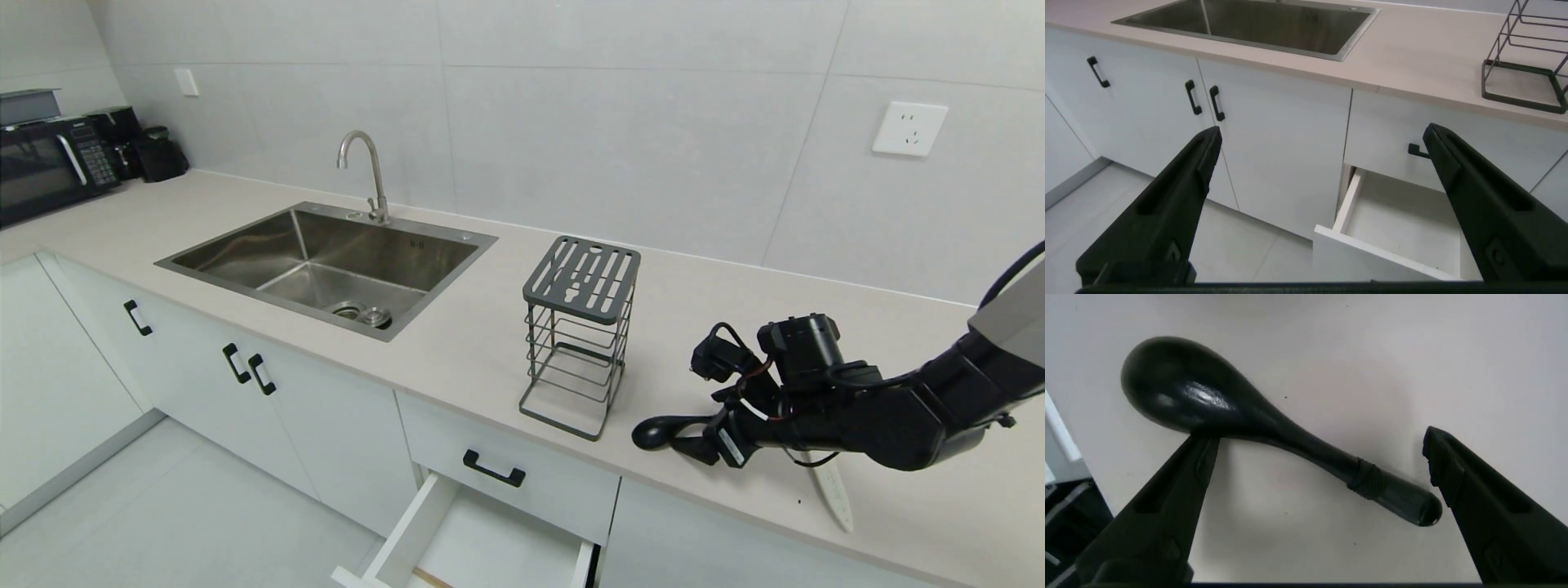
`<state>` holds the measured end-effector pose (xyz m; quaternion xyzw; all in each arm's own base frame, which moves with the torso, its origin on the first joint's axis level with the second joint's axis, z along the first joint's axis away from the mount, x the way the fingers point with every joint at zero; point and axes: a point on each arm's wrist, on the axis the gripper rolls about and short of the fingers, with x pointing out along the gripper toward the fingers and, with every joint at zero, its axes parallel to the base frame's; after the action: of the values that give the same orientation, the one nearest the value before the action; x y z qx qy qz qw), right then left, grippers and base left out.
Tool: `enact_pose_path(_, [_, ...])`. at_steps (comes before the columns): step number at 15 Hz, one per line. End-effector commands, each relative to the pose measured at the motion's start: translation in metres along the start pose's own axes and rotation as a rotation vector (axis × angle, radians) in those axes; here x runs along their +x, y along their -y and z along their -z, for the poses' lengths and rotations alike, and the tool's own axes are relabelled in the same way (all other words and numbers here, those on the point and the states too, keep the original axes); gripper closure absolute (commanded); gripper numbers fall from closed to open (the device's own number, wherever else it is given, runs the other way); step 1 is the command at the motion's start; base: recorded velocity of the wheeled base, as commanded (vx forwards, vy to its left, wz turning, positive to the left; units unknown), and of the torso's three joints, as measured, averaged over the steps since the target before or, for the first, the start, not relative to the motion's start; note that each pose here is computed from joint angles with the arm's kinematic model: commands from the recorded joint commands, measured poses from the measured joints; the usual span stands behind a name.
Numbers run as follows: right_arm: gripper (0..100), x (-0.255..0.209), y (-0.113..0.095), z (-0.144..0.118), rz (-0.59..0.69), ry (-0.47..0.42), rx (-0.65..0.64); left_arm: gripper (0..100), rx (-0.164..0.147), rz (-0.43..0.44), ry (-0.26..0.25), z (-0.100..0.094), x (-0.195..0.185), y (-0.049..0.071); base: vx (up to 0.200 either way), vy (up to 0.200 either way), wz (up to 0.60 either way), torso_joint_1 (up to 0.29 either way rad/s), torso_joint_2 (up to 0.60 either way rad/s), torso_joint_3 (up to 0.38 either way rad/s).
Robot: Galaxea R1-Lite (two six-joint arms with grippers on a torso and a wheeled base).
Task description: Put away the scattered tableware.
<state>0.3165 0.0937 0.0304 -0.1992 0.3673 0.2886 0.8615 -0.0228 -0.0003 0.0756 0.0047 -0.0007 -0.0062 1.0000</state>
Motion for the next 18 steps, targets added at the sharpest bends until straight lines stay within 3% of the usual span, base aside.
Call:
enact_pose_path(1, [0, 0.011, 0.000, -0.001, -0.018, -0.005, 0.023, 0, 0.000, 0.000, 0.000, 0.000, 0.000, 0.000, 0.000, 0.000, 0.00, 0.000, 0.00, 0.000])
enact_pose_path(6, [0, 0.016, 0.005, 0.008, -0.062, -0.013, 0.049, 0, 0.000, 0.000, 0.000, 0.000, 0.000, 0.000, 0.000, 0.000, 0.00, 0.000, 0.00, 0.000])
enact_pose_path(7, [100, 0.017, 0.005, 0.008, -0.064, -0.012, 0.049, 0, 0.000, 0.000, 0.000, 0.000, 0.000, 0.000, 0.000, 0.000, 0.00, 0.000, 0.00, 0.000])
enact_pose_path(13, [100, 0.012, 0.012, 0.030, -0.076, -0.061, 0.093, 0, 0.000, 0.000, 0.000, 0.000, 0.000, 0.000, 0.000, 0.000, 0.00, 0.000, 0.00, 0.000])
enact_pose_path(18, [100, -0.001, 0.013, 0.021, -0.082, -0.006, 0.080, 0, 0.000, 0.001, 0.000, 0.000, 0.000, 0.000, 0.000, 0.000, 0.00, 0.000, 0.00, 0.000])
